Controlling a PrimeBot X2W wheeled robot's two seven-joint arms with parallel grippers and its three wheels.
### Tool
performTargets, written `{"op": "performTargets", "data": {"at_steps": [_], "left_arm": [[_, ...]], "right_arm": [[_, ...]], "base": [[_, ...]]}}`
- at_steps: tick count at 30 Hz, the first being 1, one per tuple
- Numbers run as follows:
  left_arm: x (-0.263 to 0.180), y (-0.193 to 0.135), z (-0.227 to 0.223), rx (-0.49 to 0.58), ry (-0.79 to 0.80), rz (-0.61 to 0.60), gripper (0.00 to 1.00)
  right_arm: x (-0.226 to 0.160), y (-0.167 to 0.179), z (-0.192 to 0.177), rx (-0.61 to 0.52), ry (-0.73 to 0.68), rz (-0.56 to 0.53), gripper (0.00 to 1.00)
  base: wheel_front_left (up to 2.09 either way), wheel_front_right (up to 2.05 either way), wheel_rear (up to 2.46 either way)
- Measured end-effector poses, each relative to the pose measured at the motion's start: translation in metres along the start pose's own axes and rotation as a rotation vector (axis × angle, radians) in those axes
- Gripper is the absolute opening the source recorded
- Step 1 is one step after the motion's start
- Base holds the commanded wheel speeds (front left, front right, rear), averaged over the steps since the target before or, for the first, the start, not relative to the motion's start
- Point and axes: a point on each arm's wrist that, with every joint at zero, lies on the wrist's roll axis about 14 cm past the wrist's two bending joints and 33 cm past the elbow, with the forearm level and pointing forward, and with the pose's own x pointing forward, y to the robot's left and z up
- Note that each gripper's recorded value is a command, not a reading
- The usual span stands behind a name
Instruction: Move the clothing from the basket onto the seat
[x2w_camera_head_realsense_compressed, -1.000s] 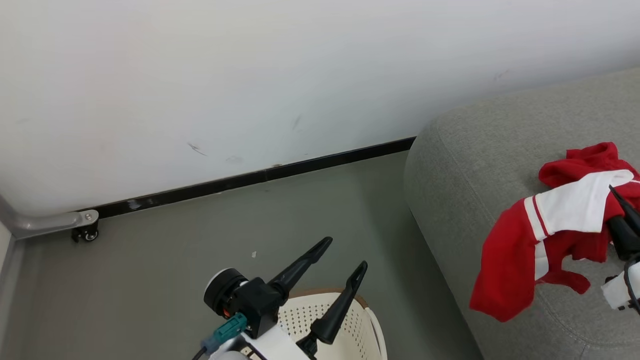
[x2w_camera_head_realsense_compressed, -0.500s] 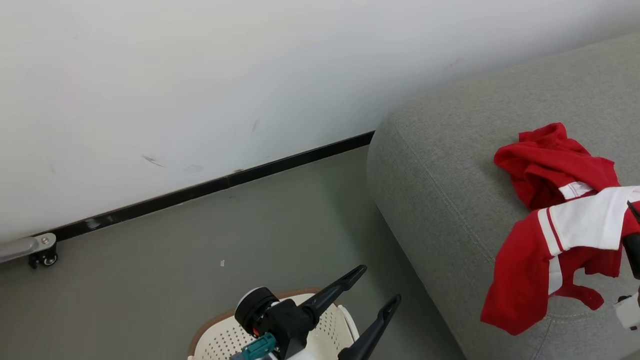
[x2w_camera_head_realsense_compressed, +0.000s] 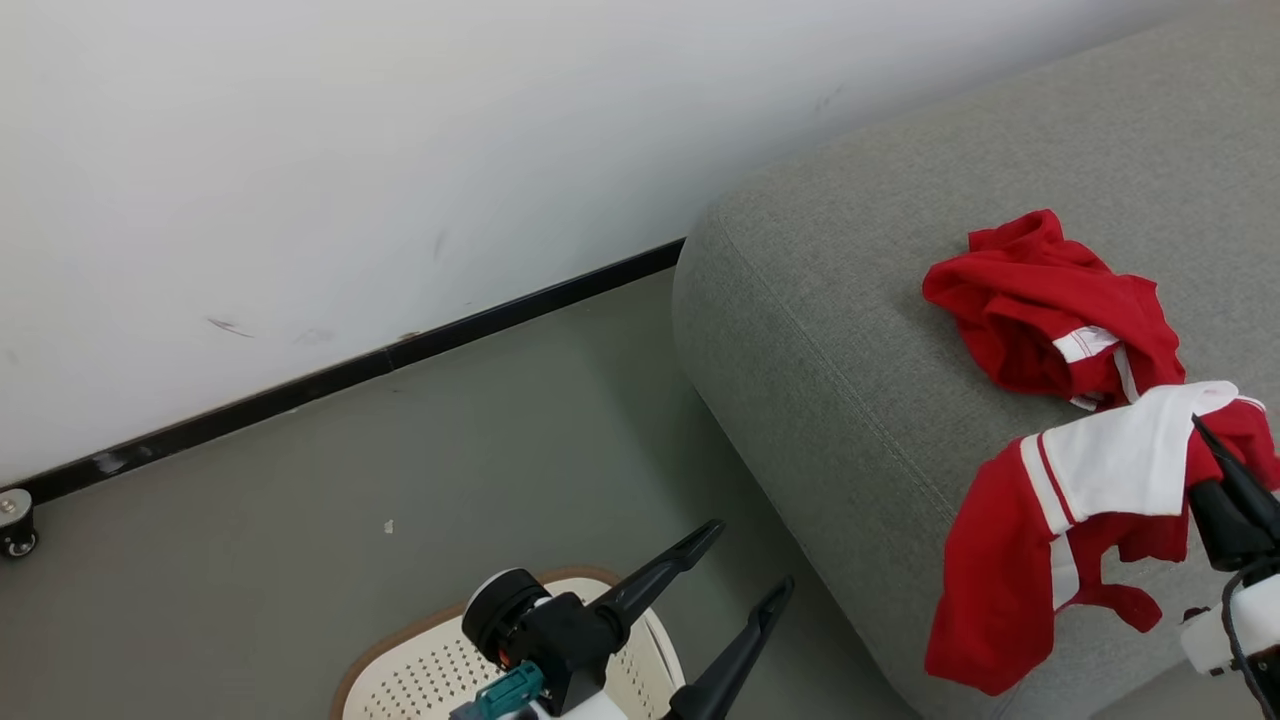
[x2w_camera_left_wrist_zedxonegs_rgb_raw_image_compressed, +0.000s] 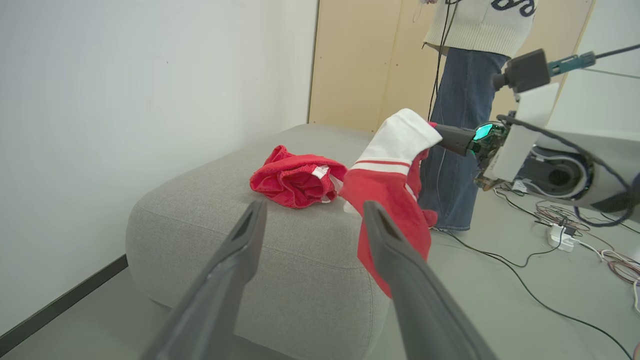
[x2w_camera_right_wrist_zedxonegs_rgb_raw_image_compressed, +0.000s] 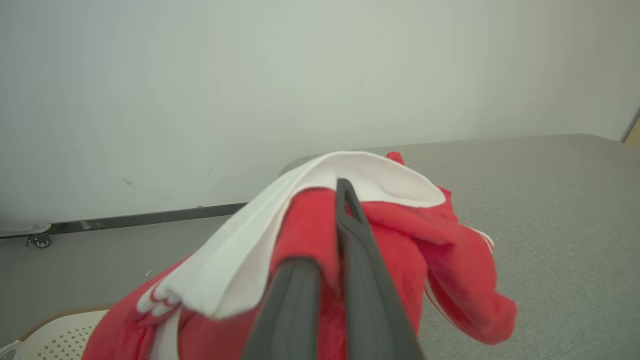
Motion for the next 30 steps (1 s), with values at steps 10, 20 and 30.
{"op": "performTargets", "data": {"at_steps": [10,20,30], "left_arm": [[-0.002,0.025,0.0,0.001,-0.01,0.069,1.0],[-0.02,0.07,0.007,0.061,-0.019,0.191,1.0],[-0.025,0.098,0.028,0.102,-0.069,0.248,1.0]], "right_arm": [[0.052,-0.001,0.03,-0.039,-0.086,0.012,0.0],[0.143,-0.005,0.091,-0.183,-0.173,0.036,0.0],[0.196,-0.028,0.092,-0.249,-0.124,-0.034,0.0]], "base": [[0.0,0.0,0.0],[0.0,0.0,0.0],[0.0,0.0,0.0]]}}
